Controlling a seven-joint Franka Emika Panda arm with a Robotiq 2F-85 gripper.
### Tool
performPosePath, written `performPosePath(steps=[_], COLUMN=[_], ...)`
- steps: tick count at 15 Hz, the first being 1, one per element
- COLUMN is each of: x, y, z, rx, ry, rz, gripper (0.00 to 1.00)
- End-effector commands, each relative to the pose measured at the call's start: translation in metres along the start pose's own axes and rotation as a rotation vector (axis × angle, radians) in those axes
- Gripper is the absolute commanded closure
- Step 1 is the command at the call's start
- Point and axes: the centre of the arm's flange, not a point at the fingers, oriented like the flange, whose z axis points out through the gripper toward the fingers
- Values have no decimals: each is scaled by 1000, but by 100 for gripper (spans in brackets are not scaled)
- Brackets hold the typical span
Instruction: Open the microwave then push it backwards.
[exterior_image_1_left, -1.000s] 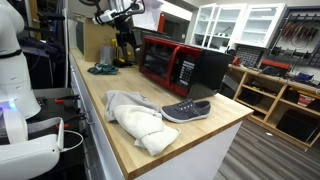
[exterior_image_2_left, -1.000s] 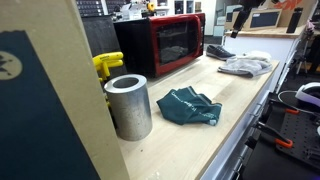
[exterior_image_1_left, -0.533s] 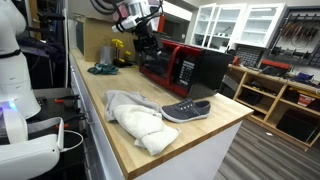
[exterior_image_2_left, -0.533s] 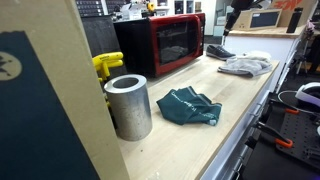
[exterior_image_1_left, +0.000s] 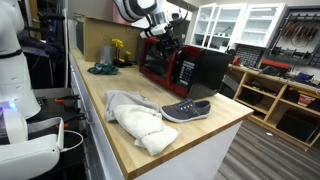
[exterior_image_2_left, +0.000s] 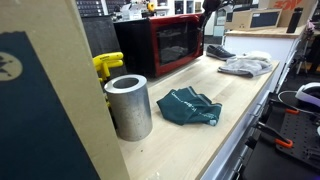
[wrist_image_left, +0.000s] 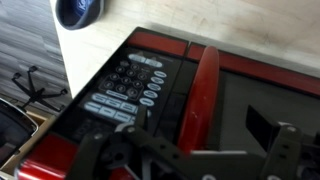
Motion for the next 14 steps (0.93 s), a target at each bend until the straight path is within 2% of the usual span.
performPosePath(steps=[1, 5, 11, 14], x=[37, 39, 37, 34], y=[7, 10, 1, -12], z=[28, 27, 9, 6], rx=[15, 4, 52, 77], ry=[28, 7, -65, -90], rz=[-18, 11, 39, 43], gripper=[26, 58, 99, 95])
